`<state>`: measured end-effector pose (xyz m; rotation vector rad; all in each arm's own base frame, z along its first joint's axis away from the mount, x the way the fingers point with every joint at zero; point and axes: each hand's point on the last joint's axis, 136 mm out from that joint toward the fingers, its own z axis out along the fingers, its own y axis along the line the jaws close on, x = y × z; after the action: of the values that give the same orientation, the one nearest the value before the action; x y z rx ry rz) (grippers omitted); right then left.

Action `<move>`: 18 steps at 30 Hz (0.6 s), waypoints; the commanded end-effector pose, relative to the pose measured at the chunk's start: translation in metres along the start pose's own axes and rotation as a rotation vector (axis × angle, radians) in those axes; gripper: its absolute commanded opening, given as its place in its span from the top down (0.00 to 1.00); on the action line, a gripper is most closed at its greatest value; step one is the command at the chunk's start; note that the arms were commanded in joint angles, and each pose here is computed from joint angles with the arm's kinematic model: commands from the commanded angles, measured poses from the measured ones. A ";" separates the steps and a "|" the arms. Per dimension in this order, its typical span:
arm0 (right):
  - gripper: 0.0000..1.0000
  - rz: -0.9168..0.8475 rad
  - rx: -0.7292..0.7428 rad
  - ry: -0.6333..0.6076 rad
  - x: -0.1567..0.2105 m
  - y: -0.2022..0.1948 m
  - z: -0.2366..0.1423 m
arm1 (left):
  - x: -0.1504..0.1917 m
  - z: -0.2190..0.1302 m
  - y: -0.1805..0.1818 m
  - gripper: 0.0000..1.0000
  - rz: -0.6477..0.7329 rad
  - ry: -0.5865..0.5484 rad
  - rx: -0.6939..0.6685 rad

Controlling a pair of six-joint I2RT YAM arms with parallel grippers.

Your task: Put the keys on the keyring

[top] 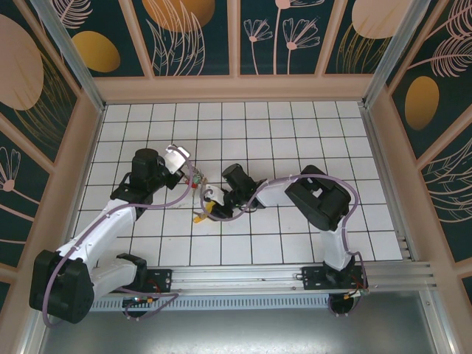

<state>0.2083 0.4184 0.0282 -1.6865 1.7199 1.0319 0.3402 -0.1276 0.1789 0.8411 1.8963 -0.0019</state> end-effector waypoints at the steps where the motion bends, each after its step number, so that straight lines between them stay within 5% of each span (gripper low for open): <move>1: 0.73 0.005 -0.046 0.006 0.003 0.004 0.002 | -0.020 -0.004 0.009 1.00 0.005 -0.081 -0.028; 14: 0.82 0.047 -0.071 0.026 0.008 0.004 0.000 | -0.021 -0.005 0.008 1.00 0.013 -0.089 -0.025; 18: 0.77 0.057 -0.079 0.024 0.005 0.005 0.004 | -0.021 -0.005 0.008 1.00 0.013 -0.091 -0.022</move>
<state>0.2060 0.4139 0.0236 -1.6990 1.7763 1.0734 0.3395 -0.1283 0.1778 0.8451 1.8963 -0.0085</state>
